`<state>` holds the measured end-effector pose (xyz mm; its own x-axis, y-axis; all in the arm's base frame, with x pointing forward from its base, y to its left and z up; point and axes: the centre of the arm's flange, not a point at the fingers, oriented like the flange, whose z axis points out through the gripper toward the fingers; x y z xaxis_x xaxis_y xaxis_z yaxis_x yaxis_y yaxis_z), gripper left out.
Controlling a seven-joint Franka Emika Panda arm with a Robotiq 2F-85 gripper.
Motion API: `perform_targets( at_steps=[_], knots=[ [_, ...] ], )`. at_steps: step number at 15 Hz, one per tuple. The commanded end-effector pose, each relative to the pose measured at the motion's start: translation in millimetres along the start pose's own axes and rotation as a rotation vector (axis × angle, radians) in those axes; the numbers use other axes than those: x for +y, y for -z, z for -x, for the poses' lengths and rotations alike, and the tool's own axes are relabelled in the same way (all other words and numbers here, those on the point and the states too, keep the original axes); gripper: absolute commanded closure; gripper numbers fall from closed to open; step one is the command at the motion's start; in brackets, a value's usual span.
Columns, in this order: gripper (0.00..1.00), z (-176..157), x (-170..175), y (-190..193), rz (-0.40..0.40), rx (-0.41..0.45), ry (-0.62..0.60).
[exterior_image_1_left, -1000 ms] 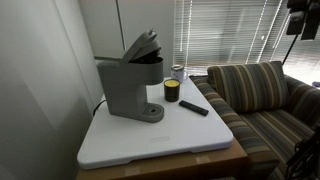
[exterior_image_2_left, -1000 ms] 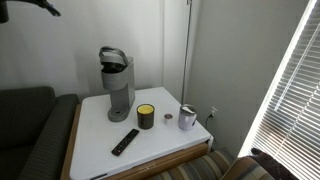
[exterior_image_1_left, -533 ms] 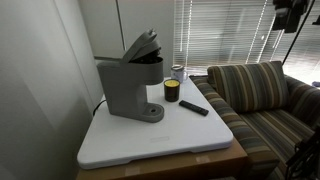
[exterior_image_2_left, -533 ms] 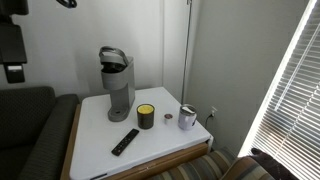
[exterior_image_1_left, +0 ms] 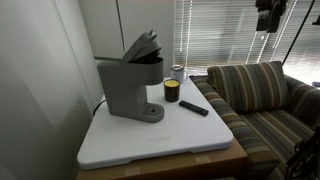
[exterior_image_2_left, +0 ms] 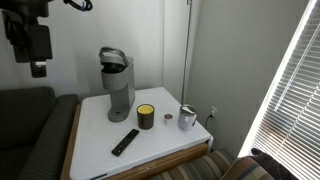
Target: Close the coffee maker
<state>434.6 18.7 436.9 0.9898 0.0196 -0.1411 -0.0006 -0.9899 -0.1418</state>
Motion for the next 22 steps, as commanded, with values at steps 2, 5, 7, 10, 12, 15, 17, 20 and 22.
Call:
perform_targets(
  at_steps=[2, 5, 7, 10, 12, 15, 17, 20, 22],
  knots=[
    [0.0, 0.0, 0.0, 0.1, 0.0, 0.0, 0.001],
    [0.0, -15.2, -4.3, -0.1, 0.012, 0.091, 0.016],
    [0.0, -31.5, -10.9, 6.1, 0.02, 0.163, 0.045],
    [0.0, -59.1, -24.0, 16.6, 0.038, 0.234, 0.102],
    [0.0, -79.2, -33.8, 22.8, 0.054, 0.243, 0.151],
    [0.0, -103.9, -44.2, 36.7, 0.096, 0.251, 0.18],
    [0.0, -83.9, -43.6, 31.3, 0.08, 0.258, 0.165],
    [0.0, -93.8, -44.7, 32.3, 0.084, 0.26, 0.169],
    [0.0, -99.0, -45.5, 33.6, 0.069, 0.232, 0.195]
  ],
)
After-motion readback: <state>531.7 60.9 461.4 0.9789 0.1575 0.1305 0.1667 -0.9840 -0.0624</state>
